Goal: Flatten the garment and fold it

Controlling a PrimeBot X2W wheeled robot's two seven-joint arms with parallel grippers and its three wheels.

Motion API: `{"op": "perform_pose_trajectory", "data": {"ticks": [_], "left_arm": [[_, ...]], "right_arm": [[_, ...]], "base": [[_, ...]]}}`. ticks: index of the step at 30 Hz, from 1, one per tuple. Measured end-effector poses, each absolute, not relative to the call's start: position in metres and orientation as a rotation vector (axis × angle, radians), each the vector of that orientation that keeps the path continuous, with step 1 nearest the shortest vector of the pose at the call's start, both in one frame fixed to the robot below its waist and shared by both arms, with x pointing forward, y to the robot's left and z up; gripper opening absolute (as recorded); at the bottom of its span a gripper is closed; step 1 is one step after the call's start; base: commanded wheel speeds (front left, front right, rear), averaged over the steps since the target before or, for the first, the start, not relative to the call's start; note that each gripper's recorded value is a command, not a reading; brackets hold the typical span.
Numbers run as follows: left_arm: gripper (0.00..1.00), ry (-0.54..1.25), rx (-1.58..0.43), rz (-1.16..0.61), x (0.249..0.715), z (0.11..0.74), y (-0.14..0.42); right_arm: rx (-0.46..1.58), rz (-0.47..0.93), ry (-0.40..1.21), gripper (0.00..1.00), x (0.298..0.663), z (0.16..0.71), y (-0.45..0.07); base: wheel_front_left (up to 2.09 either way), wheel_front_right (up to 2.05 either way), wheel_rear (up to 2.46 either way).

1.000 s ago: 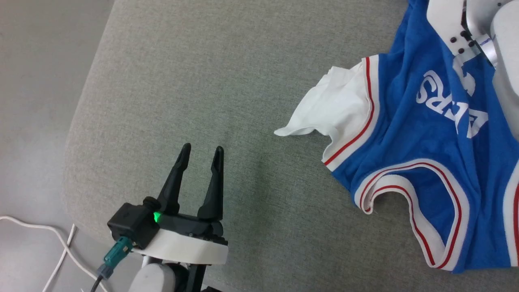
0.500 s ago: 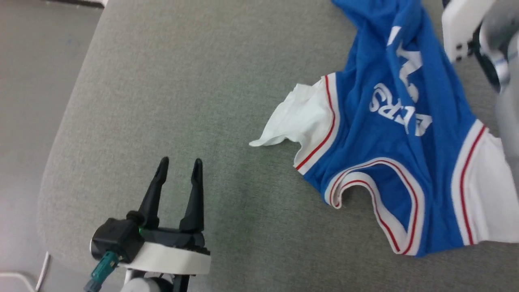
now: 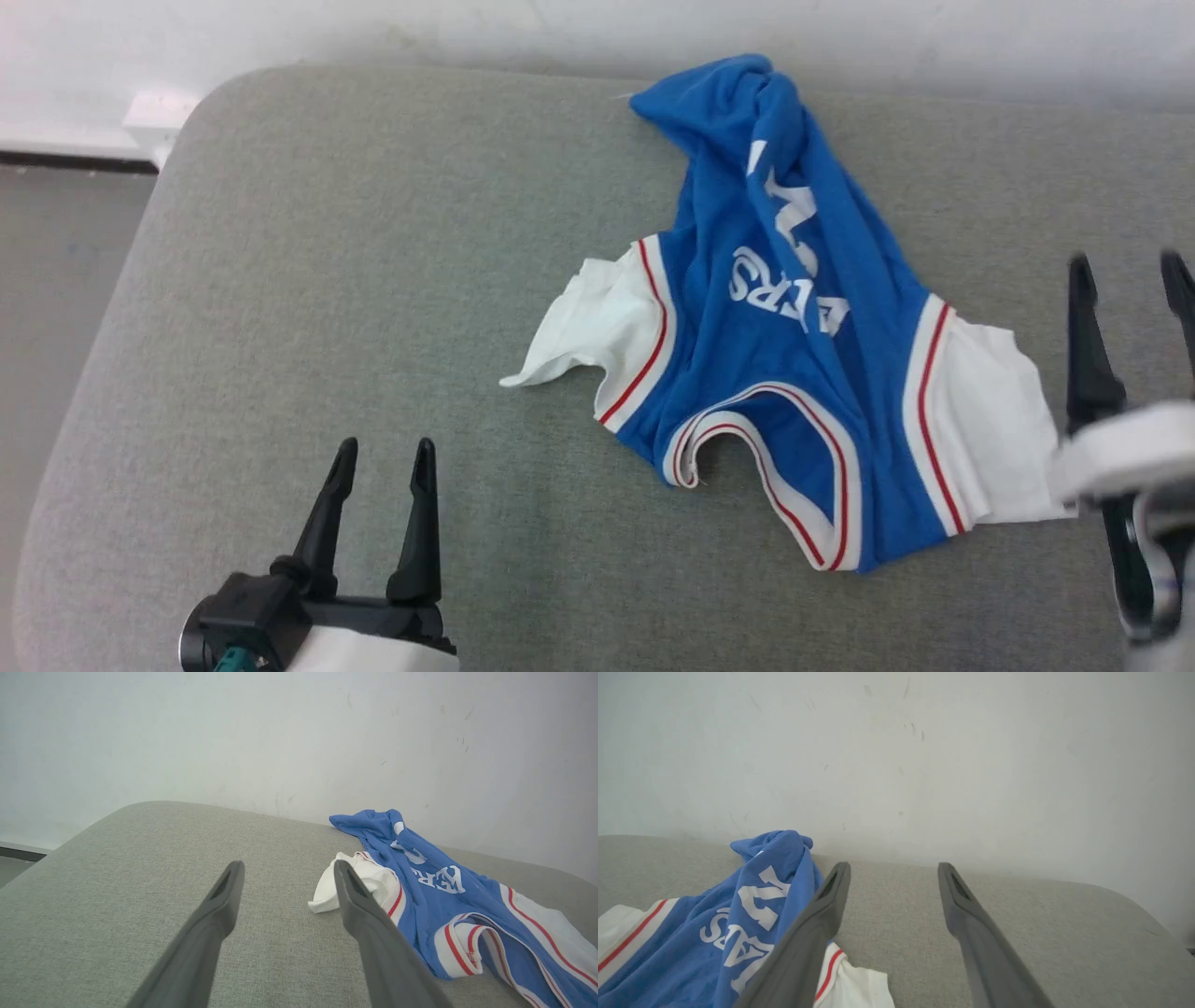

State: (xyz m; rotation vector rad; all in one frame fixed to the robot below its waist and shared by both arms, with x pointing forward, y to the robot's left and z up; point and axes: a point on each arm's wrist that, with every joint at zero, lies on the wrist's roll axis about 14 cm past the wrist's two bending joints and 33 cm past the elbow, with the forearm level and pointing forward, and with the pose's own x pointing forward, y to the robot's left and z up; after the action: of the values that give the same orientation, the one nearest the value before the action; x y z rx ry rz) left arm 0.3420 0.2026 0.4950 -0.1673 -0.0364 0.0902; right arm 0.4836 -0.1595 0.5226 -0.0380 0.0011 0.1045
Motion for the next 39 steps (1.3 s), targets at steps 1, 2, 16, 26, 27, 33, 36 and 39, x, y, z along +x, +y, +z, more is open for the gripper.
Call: {"op": "perform_pose_trajectory", "data": {"ticks": [1, 2, 16, 26, 27, 33, 36, 39], "left_arm": [[1.0, -0.039, -0.169, 0.084, 0.341, 0.496, 0.201], [1.0, -0.042, -0.171, 0.078, 0.34, 0.497, 0.199], [1.0, -0.07, -0.149, -0.005, 0.337, 0.507, 0.179], [1.0, 0.056, 0.067, -0.251, 0.419, 0.513, 0.15], [1.0, 0.095, 0.072, -0.265, 0.426, 0.509, 0.146], [1.0, 0.339, 0.135, -0.325, 0.45, 0.465, 0.139], [1.0, 0.461, 0.126, -0.336, 0.452, 0.439, 0.139], [1.0, 0.555, 0.125, -0.347, 0.454, 0.418, 0.138]], "right_arm": [[-0.043, 0.089, -0.006, 1.0, 0.471, 0.523, -0.167], [-0.05, 0.078, -0.015, 1.0, 0.46, 0.524, -0.172], [0.16, -0.031, -0.015, 1.0, 0.355, 0.492, -0.212], [0.138, -0.049, -0.005, 1.0, 0.366, 0.485, -0.218], [0.137, -0.049, 0.002, 1.0, 0.366, 0.483, -0.218], [0.138, -0.049, 0.023, 1.0, 0.373, 0.475, -0.216], [0.135, -0.054, 0.035, 1.0, 0.375, 0.471, -0.218], [0.126, -0.06, 0.049, 1.0, 0.377, 0.467, -0.22]], "base": [[0.0, 0.0, 0.0], [0.0, 0.0, 0.0], [0.0, 0.0, 0.0], [0.0, 0.0, 0.0], [0.0, 0.0, 0.0], [0.0, 0.0, 0.0], [0.0, 0.0, 0.0], [0.0, 0.0, 0.0]]}}
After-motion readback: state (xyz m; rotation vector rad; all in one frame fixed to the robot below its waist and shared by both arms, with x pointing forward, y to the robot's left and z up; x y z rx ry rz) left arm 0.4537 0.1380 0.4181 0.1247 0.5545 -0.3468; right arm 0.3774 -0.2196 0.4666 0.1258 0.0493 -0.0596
